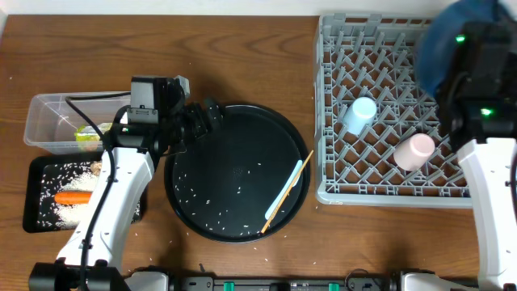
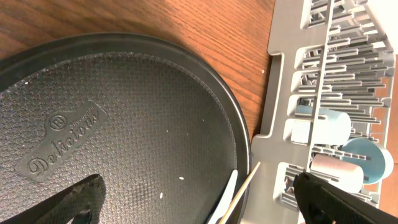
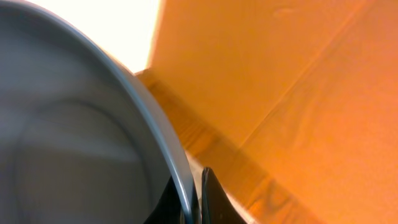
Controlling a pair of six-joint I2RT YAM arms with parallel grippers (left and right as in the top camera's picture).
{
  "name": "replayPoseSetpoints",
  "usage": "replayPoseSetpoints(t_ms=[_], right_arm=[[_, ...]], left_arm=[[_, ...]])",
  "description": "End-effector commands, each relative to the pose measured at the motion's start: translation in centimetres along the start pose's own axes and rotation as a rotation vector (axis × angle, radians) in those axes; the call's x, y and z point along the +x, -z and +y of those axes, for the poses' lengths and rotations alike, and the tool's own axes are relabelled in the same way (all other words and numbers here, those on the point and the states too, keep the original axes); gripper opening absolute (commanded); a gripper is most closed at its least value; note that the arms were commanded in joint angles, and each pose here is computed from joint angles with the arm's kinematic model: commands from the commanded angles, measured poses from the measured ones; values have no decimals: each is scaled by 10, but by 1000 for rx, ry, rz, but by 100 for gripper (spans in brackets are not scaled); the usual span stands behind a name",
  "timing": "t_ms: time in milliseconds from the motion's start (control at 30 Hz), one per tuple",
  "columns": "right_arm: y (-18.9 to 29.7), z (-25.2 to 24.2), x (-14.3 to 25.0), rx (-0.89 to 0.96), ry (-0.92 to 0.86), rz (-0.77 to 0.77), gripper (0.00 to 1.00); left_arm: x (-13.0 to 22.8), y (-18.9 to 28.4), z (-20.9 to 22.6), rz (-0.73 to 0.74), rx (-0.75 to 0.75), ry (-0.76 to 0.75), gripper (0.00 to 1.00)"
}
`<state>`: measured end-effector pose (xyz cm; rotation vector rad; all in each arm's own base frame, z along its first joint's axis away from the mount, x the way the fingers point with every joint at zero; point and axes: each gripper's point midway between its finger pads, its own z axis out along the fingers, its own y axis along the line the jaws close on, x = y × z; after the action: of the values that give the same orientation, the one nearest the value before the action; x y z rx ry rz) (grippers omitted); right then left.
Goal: Sort waste into correct bins and load items into the dishwasher rack
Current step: 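Carry the blue plate right and stand it upright in the rack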
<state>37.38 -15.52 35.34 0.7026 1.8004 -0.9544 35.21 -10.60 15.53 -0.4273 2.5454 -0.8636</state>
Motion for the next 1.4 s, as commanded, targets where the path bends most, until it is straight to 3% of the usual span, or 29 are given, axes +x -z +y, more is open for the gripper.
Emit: replayPoseSetpoints(t_ms=[0, 233, 533, 900, 1367], right_arm=[[-11, -33, -12, 181, 51, -27, 1], [-35, -15, -29, 249, 165, -85, 1], [-75, 35, -21, 300, 420, -112, 1], [-109, 88, 35, 285, 629, -43, 1], [-89, 151, 68, 169, 767, -54, 1]], left_arm=[[-3, 1, 3, -11, -12, -9, 98], [-3, 1, 3, -11, -11, -9, 98], [-3, 1, 3, -11, -11, -9, 98], [-3, 1, 3, -11, -11, -9, 98], [-3, 1, 3, -11, -11, -9, 98]])
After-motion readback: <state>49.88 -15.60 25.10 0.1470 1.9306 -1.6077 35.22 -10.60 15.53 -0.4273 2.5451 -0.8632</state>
